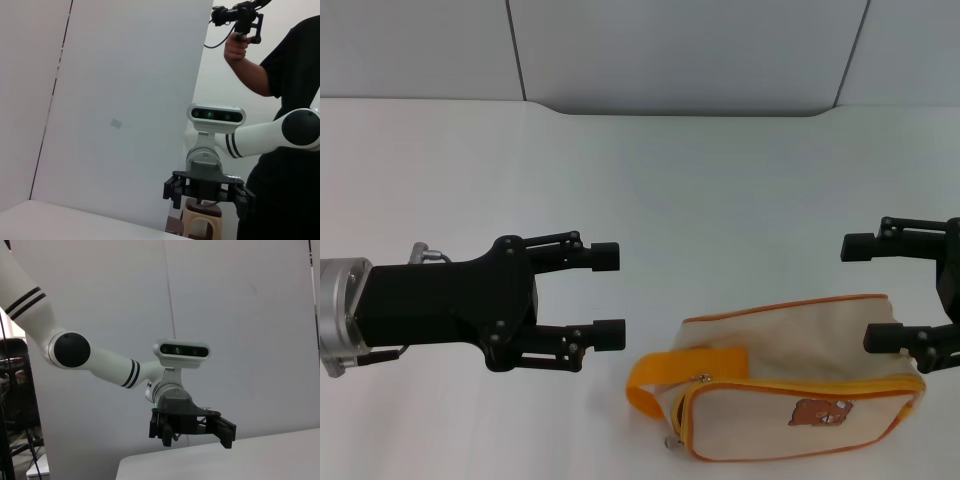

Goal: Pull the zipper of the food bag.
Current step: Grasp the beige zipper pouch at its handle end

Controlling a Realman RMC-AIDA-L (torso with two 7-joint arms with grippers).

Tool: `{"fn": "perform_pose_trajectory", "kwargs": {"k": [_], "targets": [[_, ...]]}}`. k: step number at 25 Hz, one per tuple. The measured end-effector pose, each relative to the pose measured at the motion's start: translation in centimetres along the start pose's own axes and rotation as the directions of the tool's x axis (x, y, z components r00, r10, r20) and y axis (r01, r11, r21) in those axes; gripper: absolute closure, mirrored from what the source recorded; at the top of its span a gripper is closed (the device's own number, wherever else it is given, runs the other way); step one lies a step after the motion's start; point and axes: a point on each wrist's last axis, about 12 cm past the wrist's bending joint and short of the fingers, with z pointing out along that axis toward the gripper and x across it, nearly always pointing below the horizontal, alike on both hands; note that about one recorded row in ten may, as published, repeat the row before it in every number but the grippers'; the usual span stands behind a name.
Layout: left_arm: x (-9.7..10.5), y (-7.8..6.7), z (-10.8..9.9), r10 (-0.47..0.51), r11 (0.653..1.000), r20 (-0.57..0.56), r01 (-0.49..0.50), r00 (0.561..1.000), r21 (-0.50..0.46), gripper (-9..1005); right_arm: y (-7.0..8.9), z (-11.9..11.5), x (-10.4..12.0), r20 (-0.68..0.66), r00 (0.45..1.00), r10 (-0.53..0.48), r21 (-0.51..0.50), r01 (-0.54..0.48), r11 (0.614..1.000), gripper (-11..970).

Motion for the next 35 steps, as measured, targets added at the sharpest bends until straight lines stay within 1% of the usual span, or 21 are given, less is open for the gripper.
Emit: {"fn": "perform_pose_trajectory", "kwargs": {"k": [19,22,25,29,32,33,35], "targets": [[0.2,-0.2,0.0,-0.011,1.000,0.003,0.011,1.000,0.005,170,0.1,0.1,0.2,-0.006,1.000,0.010,-0.007,-0.010,1.000,117],[0.7,-0.5,0.2,-0.022,1.000,0.009,0.022,1.000,0.000,172,0.1,0.2,0.2,-0.006,1.000,0.009,-0.008,-0.009,1.000,117],[1.4,-1.0,0.2,-0.034,0.999,0.020,0.034,0.999,-0.009,174,0.1,0.2,0.2,-0.005,1.000,0.010,-0.009,-0.010,1.000,117],[1.7,-1.3,0.1,-0.043,0.999,0.023,0.043,0.999,-0.008,177,0.1,0.2,0.2,-0.004,1.000,0.011,-0.007,-0.011,1.000,116],[2.6,-1.9,0.4,-0.061,0.998,0.003,0.061,0.998,0.007,179,0.1,0.1,0.3,0.000,1.000,0.013,0.003,-0.013,1.000,116],[2.6,-1.9,0.4,-0.061,0.998,0.003,0.061,0.998,0.007,180,0.1,0.1,0.3,0.000,1.000,0.013,0.003,-0.013,1.000,116],[3.5,-2.2,1.3,-0.080,0.996,-0.030,0.081,0.996,0.024,181,0.1,0.0,0.3,-0.001,1.000,0.016,0.009,-0.016,1.000,116]]}}
